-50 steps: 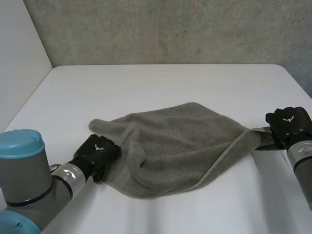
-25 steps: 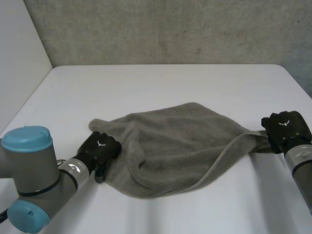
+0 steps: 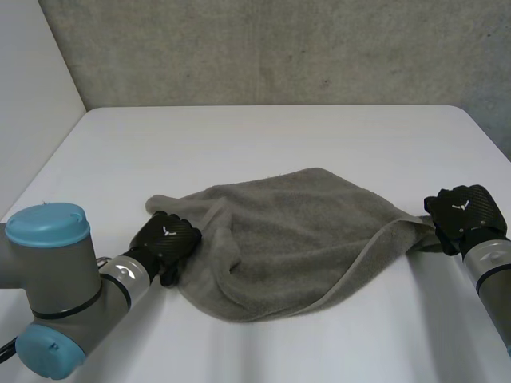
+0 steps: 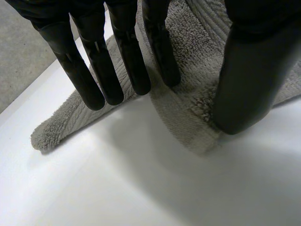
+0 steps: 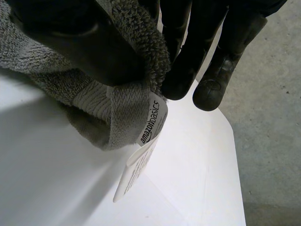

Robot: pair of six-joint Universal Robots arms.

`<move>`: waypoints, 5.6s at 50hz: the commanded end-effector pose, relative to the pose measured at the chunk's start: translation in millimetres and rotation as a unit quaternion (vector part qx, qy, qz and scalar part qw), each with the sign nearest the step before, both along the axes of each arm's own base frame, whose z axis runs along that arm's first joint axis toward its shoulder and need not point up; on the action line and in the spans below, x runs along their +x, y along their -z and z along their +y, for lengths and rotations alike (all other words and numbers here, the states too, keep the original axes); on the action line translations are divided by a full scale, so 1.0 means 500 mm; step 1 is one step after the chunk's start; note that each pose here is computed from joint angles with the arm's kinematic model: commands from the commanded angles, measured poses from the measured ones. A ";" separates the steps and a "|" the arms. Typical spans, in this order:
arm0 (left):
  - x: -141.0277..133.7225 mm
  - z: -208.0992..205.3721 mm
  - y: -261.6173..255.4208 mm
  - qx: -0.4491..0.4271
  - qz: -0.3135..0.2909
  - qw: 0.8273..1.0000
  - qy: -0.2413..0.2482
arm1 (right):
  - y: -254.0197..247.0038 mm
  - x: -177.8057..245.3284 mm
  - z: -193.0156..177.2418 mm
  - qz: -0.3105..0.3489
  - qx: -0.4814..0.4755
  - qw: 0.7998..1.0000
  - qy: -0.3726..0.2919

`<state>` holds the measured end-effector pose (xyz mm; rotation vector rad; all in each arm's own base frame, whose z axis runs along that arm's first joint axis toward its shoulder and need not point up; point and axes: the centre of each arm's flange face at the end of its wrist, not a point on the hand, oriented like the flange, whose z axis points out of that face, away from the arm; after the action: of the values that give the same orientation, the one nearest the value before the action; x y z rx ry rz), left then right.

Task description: Fold the towel.

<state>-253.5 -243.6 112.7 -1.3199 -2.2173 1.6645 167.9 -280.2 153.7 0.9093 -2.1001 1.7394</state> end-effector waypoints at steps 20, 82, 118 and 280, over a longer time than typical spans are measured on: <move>-0.011 0.005 -0.005 -0.005 0.005 1.000 0.007 | 0.002 0.000 0.002 0.002 0.002 1.000 0.000; 0.033 -0.235 -0.292 -0.096 0.155 0.968 -0.175 | -0.324 0.150 -0.175 -0.032 -0.090 0.988 -0.125; 0.057 -0.103 -0.130 -0.071 0.136 0.974 -0.170 | -0.073 0.127 -0.047 -0.028 0.089 0.988 -0.120; -0.038 -0.307 -0.039 -0.084 0.099 0.979 -0.159 | -0.015 0.007 -0.216 -0.076 0.045 0.996 0.013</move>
<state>-263.7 -394.1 136.2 -0.7893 -2.3121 2.0430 171.3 -383.4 172.6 0.8196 -2.2935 1.8114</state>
